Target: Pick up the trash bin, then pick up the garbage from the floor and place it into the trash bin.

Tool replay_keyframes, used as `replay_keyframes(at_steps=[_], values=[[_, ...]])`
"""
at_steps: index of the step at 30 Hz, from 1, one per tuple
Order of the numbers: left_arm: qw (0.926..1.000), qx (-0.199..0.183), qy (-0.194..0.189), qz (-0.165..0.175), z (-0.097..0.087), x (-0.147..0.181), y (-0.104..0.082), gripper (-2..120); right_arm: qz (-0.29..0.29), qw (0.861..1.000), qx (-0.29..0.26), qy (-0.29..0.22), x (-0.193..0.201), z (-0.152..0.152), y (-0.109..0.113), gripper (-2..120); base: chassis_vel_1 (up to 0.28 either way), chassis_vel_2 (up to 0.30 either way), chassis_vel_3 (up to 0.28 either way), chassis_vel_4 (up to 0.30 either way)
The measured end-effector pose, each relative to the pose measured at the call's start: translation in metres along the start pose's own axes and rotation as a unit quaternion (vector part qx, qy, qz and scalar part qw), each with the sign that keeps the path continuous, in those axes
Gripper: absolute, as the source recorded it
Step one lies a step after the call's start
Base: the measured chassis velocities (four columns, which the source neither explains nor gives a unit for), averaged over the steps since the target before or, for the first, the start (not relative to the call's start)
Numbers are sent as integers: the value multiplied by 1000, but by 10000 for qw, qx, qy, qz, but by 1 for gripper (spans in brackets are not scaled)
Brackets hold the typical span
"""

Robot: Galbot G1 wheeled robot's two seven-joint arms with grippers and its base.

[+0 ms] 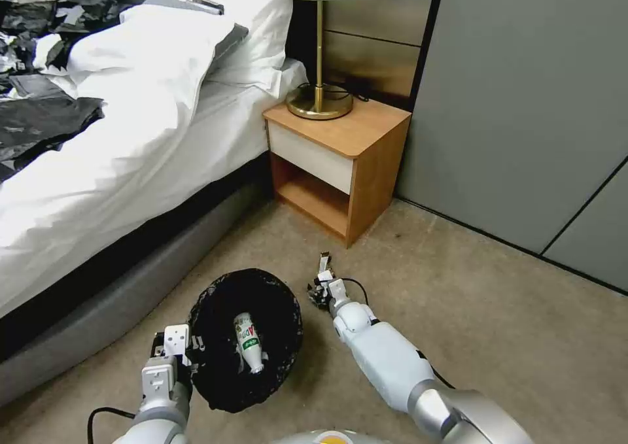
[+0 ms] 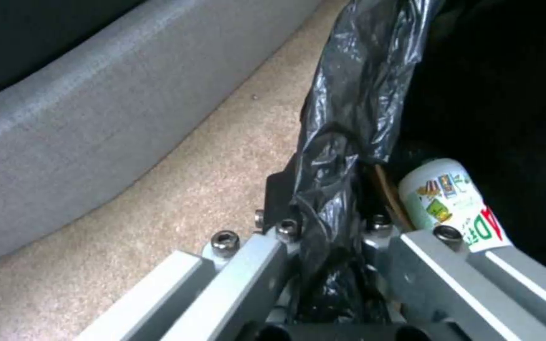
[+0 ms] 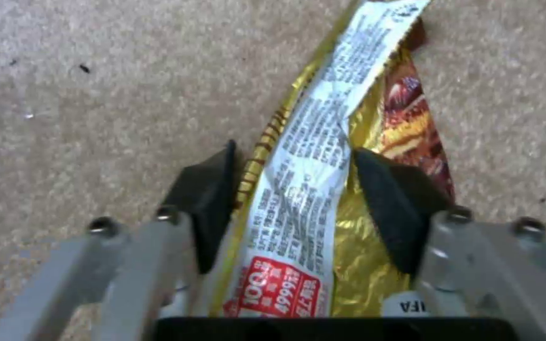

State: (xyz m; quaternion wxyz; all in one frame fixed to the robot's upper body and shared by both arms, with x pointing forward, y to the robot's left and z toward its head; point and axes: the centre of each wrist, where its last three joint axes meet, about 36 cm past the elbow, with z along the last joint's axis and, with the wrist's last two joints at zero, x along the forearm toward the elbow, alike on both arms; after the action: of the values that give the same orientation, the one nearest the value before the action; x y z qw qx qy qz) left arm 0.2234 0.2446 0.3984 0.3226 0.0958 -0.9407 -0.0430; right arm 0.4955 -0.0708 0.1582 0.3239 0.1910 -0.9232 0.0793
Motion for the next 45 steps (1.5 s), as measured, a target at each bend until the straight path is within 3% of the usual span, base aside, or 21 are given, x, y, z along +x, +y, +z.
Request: replay_keyframes(at_steps=[4,6,10,13,24,30,33,34,37,38,41,42,43,44,45], values=[[10000,-5,10,-10,0,1,1,0,-3,10000,-62,9,0,4,-2,38,0,0,0,0],[10000,-10,29,-12,1,2,2,0,10,10000,-70,19,0,10,-7,25,0,0,0,0],[10000,-14,38,-10,2,2,2,0,22,10000,-74,26,0,15,-10,17,0,0,0,0],[10000,-12,28,13,1,2,0,0,38,9999,-106,64,1,25,-14,0,0,0,0,0],[10000,-13,27,32,1,1,0,0,64,9999,-73,57,3,31,-23,0,0,0,0,0],[10000,-28,13,38,0,0,1,0,265,9992,-119,-277,17,27,-32,0,0,0,0,0],[10000,-39,0,55,0,-1,1,0,201,9937,-109,-1097,41,4,-25,0,0,0,0,0],[10000,-39,0,55,0,-1,1,0,201,9937,-109,-1097,41,4,-25,0,0,0,0,0],[10000,-39,3,70,0,-2,1,0,-23,9750,51,-2220,70,-22,-13,0,0,0,0,0],[10000,-39,3,70,0,-2,1,0,-23,9750,51,-2220,70,-22,-13,0,0,0,0,0],[10000,-37,-1,77,0,-2,1,0,-581,9422,166,-3297,110,-58,4,0,0,0,0,0],[10000,-37,-1,77,0,-2,1,0,-581,9422,166,-3297,110,-58,4,0,0,0,0,0],[10000,-35,-1,78,0,-2,1,0,-696,9362,198,-3439,117,-62,7,0,0,0,0,0],[10000,-30,-6,80,-1,-2,1,0,-1011,9205,288,-3764,136,-72,15,0,0,0,0,0],[10000,-30,-6,80,-1,-2,1,0,-1011,9205,288,-3764,136,-72,15,0,0,0,0,0]])
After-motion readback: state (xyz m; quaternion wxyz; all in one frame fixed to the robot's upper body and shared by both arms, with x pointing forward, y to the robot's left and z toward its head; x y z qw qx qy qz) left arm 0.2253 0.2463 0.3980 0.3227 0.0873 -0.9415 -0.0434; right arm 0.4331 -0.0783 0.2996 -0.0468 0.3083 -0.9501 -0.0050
